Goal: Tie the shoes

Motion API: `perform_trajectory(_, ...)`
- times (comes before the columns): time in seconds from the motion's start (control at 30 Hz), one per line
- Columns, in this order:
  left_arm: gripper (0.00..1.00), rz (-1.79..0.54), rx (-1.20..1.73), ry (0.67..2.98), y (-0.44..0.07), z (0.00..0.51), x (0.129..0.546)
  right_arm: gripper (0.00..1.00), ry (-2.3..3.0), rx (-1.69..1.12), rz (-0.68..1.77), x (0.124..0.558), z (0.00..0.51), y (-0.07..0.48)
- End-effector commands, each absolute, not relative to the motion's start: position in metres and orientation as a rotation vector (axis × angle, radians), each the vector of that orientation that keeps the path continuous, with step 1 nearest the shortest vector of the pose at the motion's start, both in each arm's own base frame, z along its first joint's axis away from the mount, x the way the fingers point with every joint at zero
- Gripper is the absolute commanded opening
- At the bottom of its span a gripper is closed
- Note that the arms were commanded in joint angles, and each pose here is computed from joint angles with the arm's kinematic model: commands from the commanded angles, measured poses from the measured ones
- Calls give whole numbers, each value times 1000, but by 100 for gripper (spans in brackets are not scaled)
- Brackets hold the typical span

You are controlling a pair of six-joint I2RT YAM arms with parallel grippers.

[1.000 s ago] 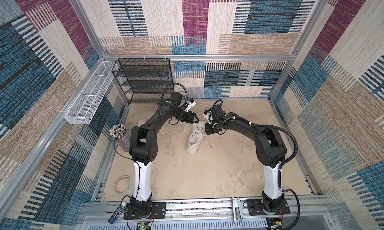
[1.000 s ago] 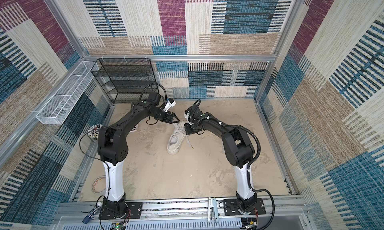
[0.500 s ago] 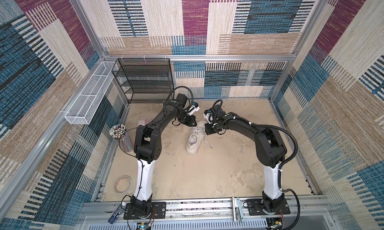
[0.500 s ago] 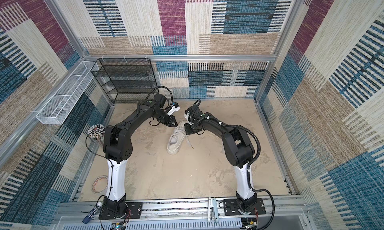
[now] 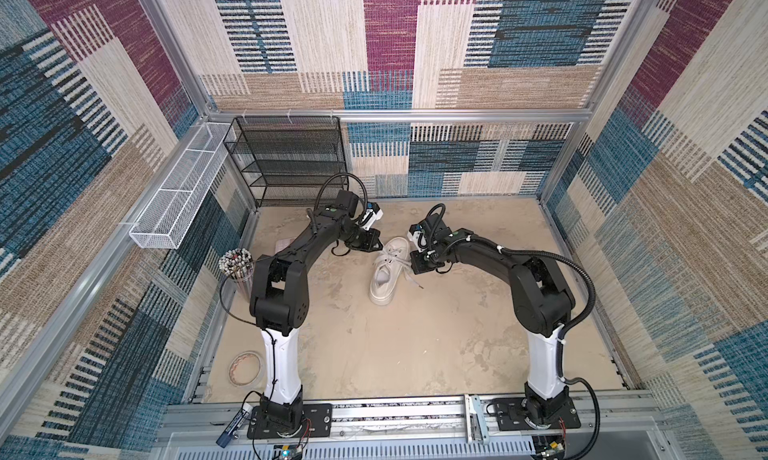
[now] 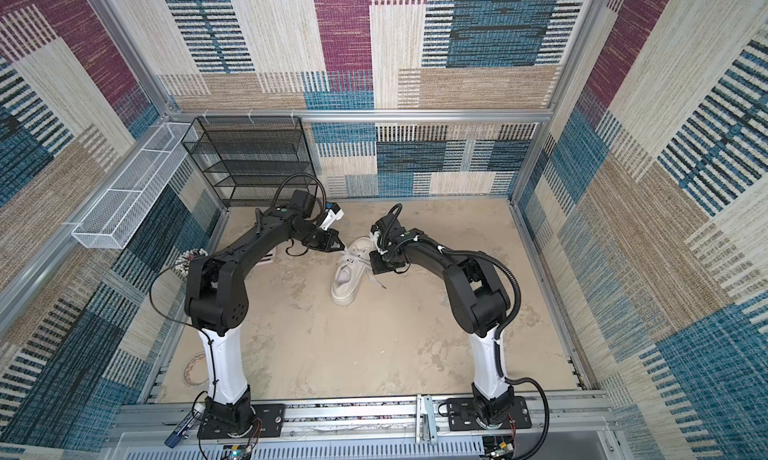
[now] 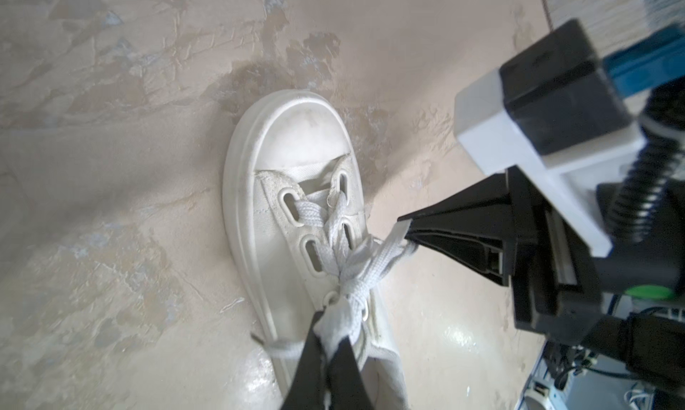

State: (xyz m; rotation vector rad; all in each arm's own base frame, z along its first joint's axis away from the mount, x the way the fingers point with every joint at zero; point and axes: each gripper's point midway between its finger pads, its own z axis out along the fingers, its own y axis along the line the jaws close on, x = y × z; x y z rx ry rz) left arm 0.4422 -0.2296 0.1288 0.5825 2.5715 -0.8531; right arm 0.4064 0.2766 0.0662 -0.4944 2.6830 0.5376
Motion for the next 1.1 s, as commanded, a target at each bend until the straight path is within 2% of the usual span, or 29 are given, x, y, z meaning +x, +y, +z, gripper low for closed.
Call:
perform_trajectory(0.0, 0, -1002, 473, 2467, -243, 146, 450, 0, 2658, -460, 538, 413, 74, 276)
perform_trajectory(0.27, 0, -1078, 331, 2453, -228, 142, 451, 0, 2649, -440, 529, 418, 77, 273)
perform_trajectory(0.33, 33, -1057, 351, 2456, -225, 145, 451, 0, 2639, -449, 547, 419, 81, 275)
perform_trajectory(0.43, 59, -1029, 413, 2444, -224, 150, 452, 0, 2629, -461, 560, 421, 84, 278)
perform_trajectory(0.47, 73, -1030, 436, 2445, -225, 150, 452, 0, 2628, -463, 562, 421, 84, 279)
perform_trajectory(0.5, 98, -1022, 470, 2442, -226, 153, 453, 0, 2628, -467, 565, 421, 84, 279)
perform_trajectory(0.9, 98, -917, 762, 2475, -235, 152, 457, 0, 2633, -473, 571, 421, 84, 280)
perform_trajectory(1.0, 90, -790, 829, 2483, -236, 148, 457, 0, 2639, -475, 571, 421, 82, 281)
perform_trajectory(1.07, 72, -754, 852, 2505, -238, 144, 455, 0, 2641, -473, 573, 421, 81, 281)
